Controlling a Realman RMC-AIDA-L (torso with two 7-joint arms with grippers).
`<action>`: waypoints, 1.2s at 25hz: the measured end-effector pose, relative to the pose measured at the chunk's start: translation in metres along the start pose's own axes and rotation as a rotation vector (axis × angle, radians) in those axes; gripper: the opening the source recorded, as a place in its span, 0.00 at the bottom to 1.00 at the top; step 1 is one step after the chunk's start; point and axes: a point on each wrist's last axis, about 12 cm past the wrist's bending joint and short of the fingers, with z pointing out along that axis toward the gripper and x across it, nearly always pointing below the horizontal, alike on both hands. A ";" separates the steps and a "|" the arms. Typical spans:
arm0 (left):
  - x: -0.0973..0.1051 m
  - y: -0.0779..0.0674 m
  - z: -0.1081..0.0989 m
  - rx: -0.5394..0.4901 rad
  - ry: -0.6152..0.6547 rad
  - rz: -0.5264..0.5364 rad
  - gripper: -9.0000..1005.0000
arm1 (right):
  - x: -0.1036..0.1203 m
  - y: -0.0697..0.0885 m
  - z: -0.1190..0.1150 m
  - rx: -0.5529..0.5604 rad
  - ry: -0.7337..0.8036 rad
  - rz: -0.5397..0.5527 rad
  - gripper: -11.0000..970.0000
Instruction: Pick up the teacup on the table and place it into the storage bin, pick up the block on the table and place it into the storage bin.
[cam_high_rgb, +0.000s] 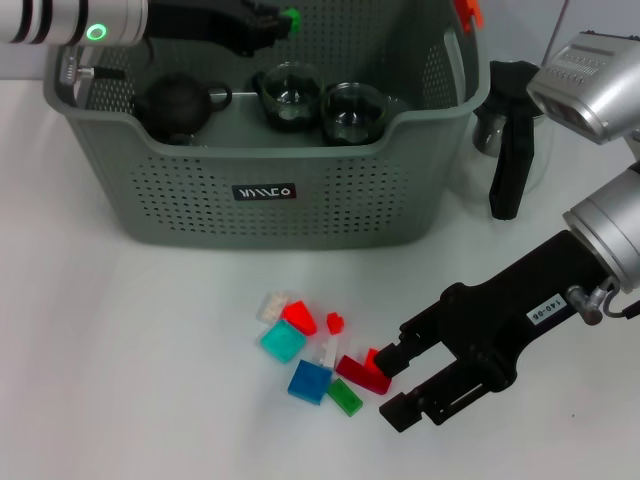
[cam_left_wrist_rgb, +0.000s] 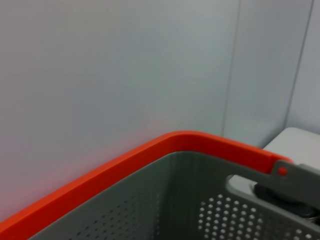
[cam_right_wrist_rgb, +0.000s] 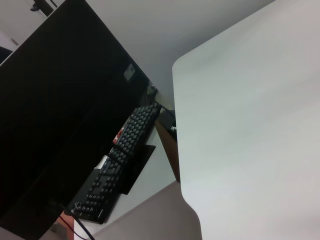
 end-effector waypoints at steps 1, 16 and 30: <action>0.001 0.001 0.001 -0.009 0.005 0.000 0.18 | 0.000 0.000 0.000 0.000 -0.001 0.000 0.73; 0.001 0.006 -0.007 -0.040 -0.005 -0.044 0.33 | 0.000 -0.001 -0.002 0.009 -0.014 -0.003 0.73; 0.014 -0.015 -0.091 0.129 -0.186 -0.078 0.88 | -0.002 -0.002 -0.015 0.043 -0.045 -0.012 0.73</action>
